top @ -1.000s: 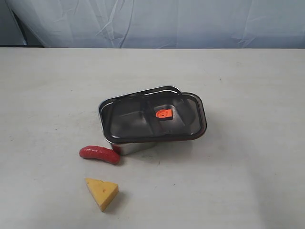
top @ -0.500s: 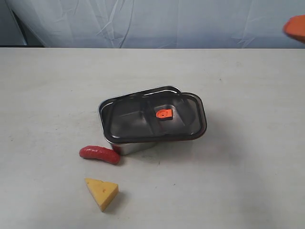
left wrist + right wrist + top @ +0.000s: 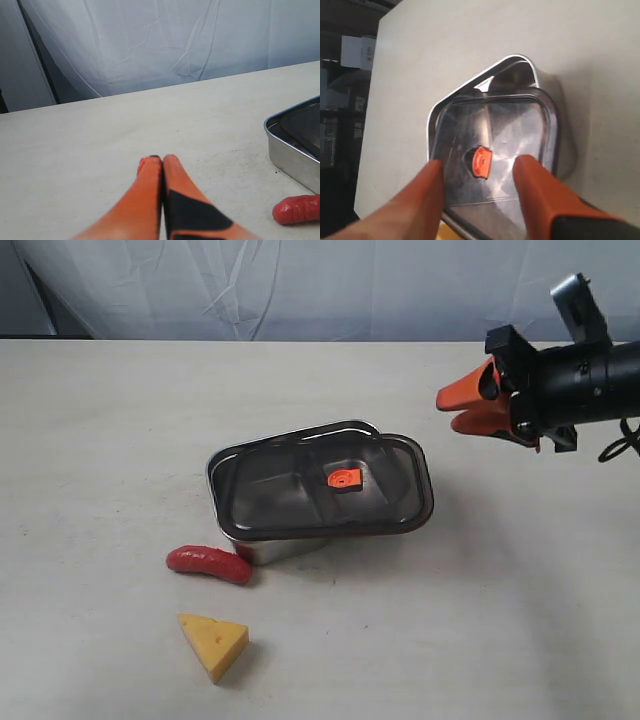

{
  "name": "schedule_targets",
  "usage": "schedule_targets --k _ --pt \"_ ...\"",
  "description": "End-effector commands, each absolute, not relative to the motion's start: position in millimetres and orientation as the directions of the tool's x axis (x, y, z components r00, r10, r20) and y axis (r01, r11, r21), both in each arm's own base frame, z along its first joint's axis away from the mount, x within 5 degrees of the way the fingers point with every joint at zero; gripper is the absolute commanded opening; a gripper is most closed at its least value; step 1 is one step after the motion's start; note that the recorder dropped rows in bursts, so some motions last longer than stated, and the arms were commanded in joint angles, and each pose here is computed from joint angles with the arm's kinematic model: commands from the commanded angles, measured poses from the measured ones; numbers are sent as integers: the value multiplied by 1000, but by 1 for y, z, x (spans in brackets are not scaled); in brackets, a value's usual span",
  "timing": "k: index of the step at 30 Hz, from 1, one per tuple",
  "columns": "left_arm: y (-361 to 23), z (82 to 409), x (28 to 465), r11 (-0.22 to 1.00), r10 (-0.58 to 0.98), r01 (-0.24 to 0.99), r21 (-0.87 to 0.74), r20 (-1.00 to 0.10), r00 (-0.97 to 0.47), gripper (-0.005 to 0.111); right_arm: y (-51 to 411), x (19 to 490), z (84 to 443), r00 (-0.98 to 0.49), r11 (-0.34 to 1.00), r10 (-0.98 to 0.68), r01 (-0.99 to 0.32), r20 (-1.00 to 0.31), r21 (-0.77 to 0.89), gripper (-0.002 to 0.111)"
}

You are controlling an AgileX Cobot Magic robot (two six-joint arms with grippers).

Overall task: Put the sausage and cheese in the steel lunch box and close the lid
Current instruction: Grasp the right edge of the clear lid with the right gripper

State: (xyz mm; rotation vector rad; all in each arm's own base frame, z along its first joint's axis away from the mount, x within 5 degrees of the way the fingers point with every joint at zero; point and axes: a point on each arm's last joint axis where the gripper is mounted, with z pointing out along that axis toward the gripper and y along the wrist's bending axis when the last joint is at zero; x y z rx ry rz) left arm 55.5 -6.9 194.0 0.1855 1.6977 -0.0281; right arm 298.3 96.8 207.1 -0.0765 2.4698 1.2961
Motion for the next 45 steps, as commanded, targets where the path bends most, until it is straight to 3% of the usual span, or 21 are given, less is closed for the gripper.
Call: schedule_targets --k 1,9,19,31,41,43,45 --pt "-7 194 55 985 105 147 88 -989 -106 0 95 309 184 -946 597 132 -162 -295 786 46" --pt "-7 194 55 985 105 147 88 -989 -106 0 101 300 157 -987 522 30 -118 -156 845 47" --pt "-7 194 55 985 105 147 88 -989 -106 0 99 276 137 -995 535 15 -72 -95 842 46" --pt "-7 194 55 985 105 147 88 -989 -106 0 100 267 131 -992 495 39 -81 -116 865 46" --pt "-7 194 55 985 105 147 88 -989 -106 0 117 260 133 -989 466 -32 -141 -142 873 46" --pt "-7 194 55 985 105 147 88 -989 -106 0 117 261 133 -990 464 -26 -138 -142 875 39" --pt "-7 194 55 985 104 147 88 -989 -105 0 117 261 133 -990 463 -21 -136 -142 876 22"
